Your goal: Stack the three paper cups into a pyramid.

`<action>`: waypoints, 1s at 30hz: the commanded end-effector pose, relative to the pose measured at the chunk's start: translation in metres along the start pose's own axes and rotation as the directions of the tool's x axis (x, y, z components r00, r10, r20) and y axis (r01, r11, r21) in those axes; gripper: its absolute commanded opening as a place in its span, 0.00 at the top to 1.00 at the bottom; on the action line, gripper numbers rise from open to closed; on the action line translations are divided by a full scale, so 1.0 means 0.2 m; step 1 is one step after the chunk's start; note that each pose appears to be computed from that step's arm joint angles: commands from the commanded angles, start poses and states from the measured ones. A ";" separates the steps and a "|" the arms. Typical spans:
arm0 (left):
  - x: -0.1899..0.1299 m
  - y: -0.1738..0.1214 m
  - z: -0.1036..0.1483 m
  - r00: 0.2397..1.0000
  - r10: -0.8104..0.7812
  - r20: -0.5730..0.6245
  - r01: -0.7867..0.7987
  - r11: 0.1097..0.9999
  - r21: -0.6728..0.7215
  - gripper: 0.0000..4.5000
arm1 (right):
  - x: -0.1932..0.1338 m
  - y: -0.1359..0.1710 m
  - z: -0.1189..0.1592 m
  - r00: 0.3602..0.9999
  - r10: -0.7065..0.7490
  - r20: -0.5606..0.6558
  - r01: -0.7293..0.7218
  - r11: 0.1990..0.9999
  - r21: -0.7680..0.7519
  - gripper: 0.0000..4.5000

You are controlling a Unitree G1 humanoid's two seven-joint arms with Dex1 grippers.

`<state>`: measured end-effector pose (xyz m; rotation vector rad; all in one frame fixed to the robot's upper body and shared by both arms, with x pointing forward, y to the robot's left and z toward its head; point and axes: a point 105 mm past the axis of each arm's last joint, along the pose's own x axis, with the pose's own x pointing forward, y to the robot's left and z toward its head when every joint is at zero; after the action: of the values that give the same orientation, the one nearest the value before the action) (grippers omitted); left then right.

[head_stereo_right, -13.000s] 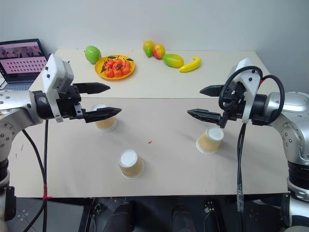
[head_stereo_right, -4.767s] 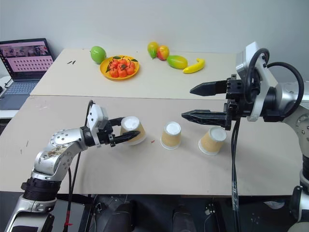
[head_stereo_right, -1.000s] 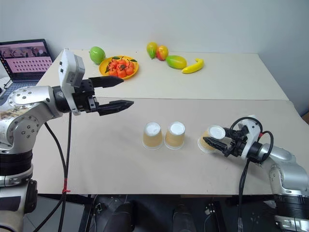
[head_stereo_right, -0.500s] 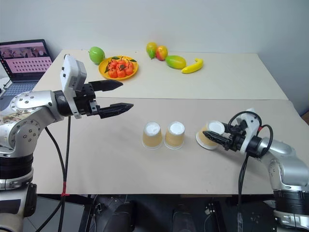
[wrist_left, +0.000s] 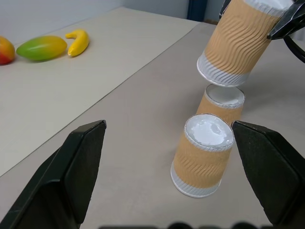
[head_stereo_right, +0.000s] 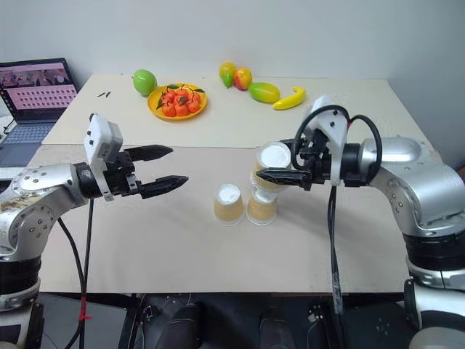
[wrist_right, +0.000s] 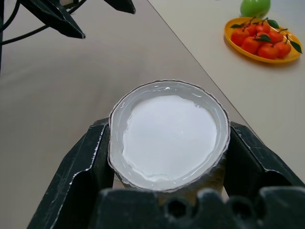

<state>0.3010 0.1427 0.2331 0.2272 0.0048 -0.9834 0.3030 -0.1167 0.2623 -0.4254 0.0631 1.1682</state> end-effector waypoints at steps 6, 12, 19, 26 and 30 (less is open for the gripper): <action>-0.03 -0.03 0.03 0.997 0.050 0.062 -0.053 0.998 0.033 0.00 | 0.07 0.07 0.07 0.995 0.100 0.030 -0.101 0.994 0.029 0.38; -0.04 -0.05 0.03 0.996 0.064 0.059 -0.066 0.997 0.033 0.00 | 0.14 0.10 0.01 0.990 0.137 0.039 -0.140 0.987 0.079 0.38; -0.05 -0.05 0.03 0.995 0.077 0.058 -0.079 0.996 0.039 0.00 | 0.17 0.06 -0.02 0.990 0.134 0.031 -0.136 0.987 0.084 0.38; -0.07 -0.05 0.04 0.994 0.094 0.056 -0.096 0.995 0.039 0.00 | 0.18 0.04 -0.03 0.989 0.141 0.034 -0.143 0.987 0.078 0.38; -0.07 -0.05 0.04 0.994 0.097 0.056 -0.099 0.994 0.034 0.00 | 0.18 0.04 -0.02 0.988 0.148 0.034 -0.150 0.986 0.075 0.38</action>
<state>0.2880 0.1475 0.2310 0.2110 -0.0377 -0.8960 0.3136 -0.0881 0.2323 -0.3041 0.1792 1.3032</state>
